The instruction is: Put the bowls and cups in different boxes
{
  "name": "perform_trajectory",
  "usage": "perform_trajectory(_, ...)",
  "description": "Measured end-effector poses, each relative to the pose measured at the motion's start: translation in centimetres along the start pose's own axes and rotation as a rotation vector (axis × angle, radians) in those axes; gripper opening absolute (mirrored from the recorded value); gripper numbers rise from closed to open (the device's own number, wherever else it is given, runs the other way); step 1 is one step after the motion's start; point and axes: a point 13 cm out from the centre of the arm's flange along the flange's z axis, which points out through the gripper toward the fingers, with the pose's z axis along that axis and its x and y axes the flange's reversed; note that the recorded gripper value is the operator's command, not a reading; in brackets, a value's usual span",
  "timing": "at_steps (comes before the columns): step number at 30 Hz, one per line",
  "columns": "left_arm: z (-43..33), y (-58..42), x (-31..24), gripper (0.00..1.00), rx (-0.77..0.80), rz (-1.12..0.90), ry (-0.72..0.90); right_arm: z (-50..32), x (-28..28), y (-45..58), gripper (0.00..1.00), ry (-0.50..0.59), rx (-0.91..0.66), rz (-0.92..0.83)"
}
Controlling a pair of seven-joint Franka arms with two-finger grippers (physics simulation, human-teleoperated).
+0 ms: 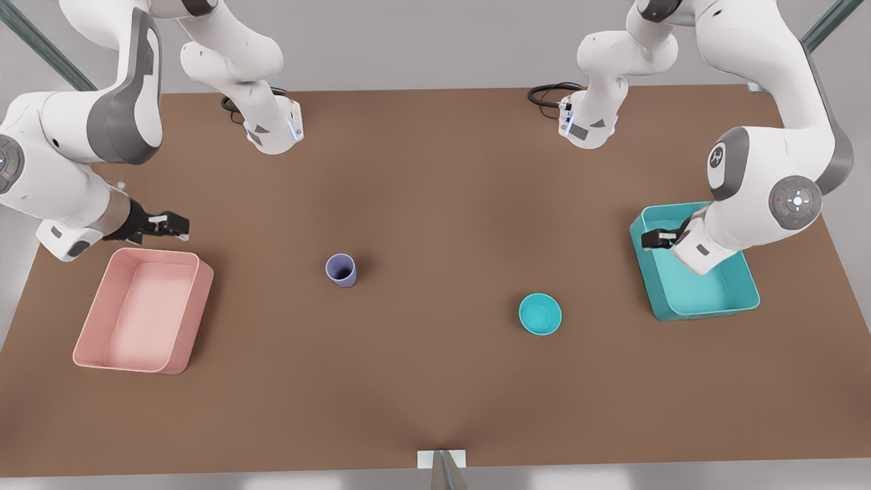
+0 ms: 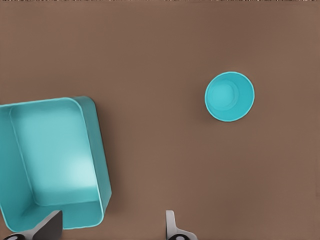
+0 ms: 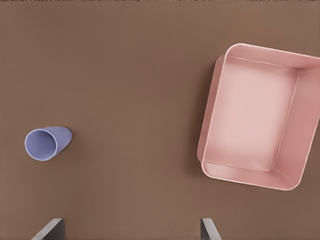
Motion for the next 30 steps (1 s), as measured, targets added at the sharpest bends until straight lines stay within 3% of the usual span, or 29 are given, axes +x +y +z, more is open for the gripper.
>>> perform_trajectory(3,1.3,-0.2,-0.7,1.00,0.004,-0.002,0.013,0.1,-0.3,0.0,1.00,-0.007,0.000,-0.003)
perform_trajectory(7,13.9,-7.5,-7.9,1.00,0.077,0.084,0.144,5.3,-4.7,3.9,1.00,0.039,-0.002,-0.071)
perform_trajectory(12,26.9,-11.7,-11.1,1.00,0.171,0.068,0.181,15.4,-9.0,15.0,1.00,0.092,0.017,-0.237)
perform_trajectory(20,31.2,-14.0,-13.2,1.00,0.229,0.022,0.080,24.6,-3.3,16.9,1.00,0.100,-0.009,-0.253)
perform_trajectory(21,31.5,-14.2,-13.5,0.80,0.231,0.019,0.070,25.5,-2.7,17.4,1.00,0.092,-0.012,-0.259)
perform_trajectory(25,31.6,-15.0,-14.4,0.31,0.241,0.012,0.032,28.2,-2.0,19.7,1.00,0.046,-0.022,-0.283)
perform_trajectory(26,31.5,-15.2,-14.5,0.23,0.248,0.007,0.025,28.7,-2.1,20.0,1.00,0.034,-0.024,-0.282)
perform_trajectory(30,30.9,-15.4,-15.0,0.21,0.273,-0.018,0.008,31.4,-1.1,19.6,1.00,0.017,-0.030,-0.255)
